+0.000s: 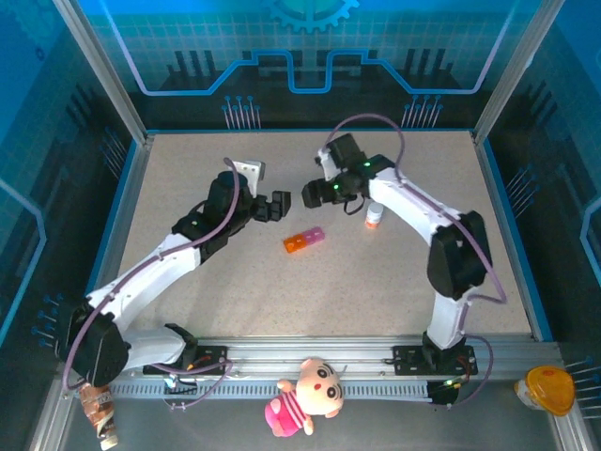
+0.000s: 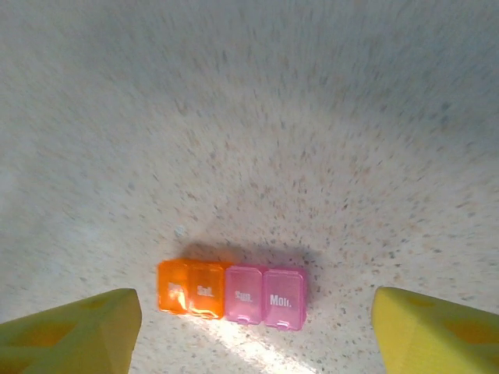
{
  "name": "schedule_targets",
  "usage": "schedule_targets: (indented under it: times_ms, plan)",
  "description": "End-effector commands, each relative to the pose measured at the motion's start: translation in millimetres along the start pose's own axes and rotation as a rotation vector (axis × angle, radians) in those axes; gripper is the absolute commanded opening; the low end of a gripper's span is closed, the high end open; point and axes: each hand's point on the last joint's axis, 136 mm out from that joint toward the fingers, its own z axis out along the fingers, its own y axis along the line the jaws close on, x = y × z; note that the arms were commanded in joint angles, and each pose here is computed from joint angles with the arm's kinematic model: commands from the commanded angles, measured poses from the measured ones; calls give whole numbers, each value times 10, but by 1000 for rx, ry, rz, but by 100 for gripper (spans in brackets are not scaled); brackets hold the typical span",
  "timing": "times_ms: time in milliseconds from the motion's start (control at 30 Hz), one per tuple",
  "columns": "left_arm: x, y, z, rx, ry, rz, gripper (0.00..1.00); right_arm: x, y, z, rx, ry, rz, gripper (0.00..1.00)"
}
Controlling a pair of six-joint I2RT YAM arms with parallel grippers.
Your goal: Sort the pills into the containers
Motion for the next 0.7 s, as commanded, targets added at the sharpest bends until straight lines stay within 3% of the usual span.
schedule_targets:
  times_ms: [0,200,533,667]
  plan:
    - [-223,129,-157,-50,-100,32,99,-202,-101,-563,5,-151,22,81]
    - [-372,397,-357,-171,-235,91,99,-145,-565,-1169,87,-320,69,99]
    - [-220,893,-461,-327,-389,184,99,214,-1684,-1825,396,-619,308,100]
    - [-55,1209,-509,-395,-419,182,99,371,-1981,-1827,522,-664,290,100]
